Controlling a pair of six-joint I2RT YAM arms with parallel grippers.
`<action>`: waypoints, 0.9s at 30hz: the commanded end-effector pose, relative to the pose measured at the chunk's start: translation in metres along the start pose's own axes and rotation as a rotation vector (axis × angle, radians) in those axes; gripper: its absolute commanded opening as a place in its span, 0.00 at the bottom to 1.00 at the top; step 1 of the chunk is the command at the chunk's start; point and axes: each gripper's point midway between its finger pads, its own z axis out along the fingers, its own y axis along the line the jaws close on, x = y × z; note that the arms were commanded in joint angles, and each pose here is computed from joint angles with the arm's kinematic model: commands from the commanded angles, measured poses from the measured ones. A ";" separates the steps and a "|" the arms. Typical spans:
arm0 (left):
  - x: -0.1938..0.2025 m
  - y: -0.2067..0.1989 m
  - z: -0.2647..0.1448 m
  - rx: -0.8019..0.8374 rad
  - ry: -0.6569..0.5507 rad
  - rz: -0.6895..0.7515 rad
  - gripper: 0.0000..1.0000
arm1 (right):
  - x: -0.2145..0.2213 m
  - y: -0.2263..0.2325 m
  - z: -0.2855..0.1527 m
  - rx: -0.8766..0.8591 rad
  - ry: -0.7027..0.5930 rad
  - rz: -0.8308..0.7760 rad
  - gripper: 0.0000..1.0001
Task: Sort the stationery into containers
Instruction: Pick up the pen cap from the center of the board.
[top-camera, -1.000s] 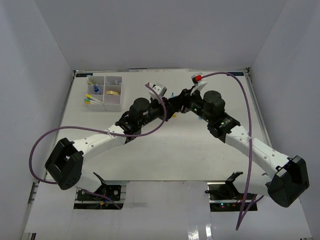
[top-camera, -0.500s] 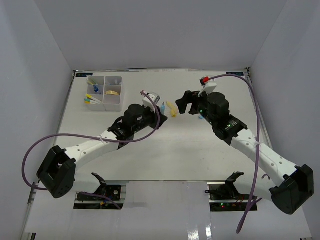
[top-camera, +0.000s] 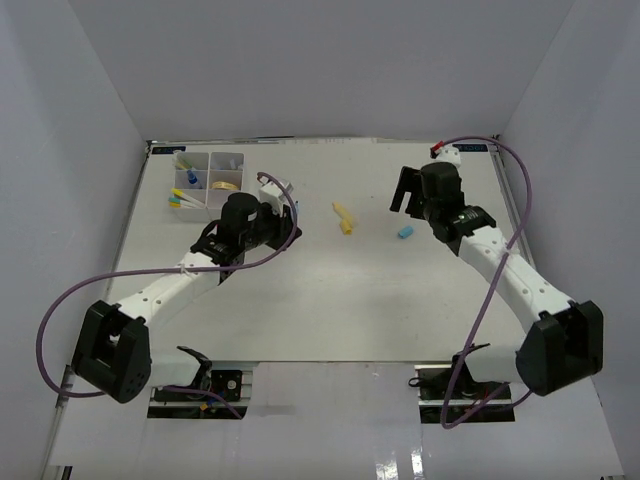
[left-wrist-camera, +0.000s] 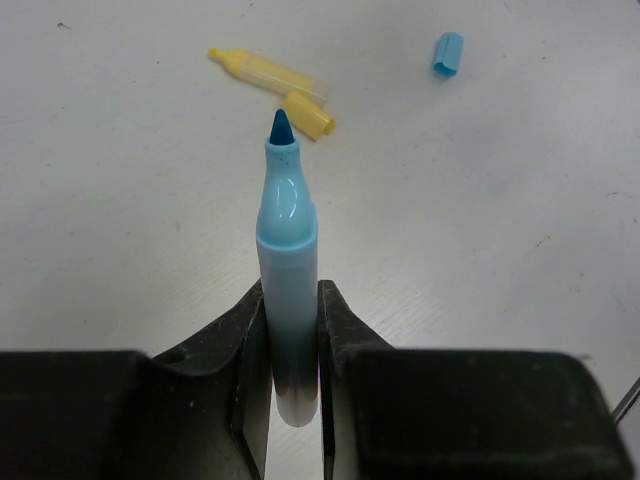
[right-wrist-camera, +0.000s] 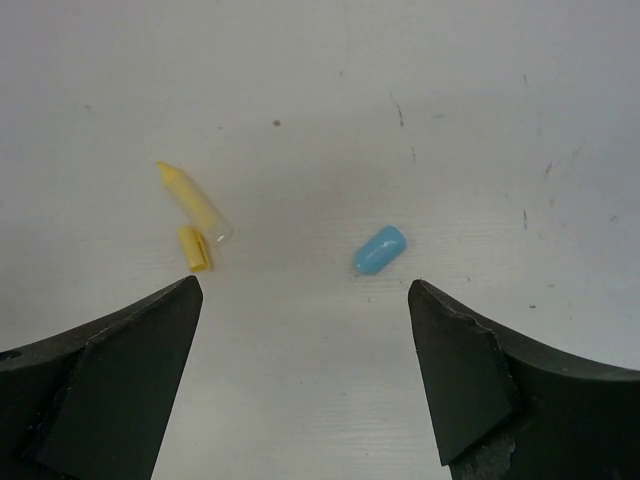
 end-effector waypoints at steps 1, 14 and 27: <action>-0.027 -0.015 -0.014 0.073 -0.099 0.057 0.00 | 0.022 -0.014 0.021 0.117 0.145 0.002 0.90; -0.017 -0.006 -0.026 0.006 -0.097 0.058 0.00 | 0.083 -0.055 0.103 0.488 0.357 0.137 0.88; -0.016 -0.017 -0.029 0.018 -0.086 0.088 0.00 | 0.121 -0.073 0.130 0.595 0.449 0.279 0.71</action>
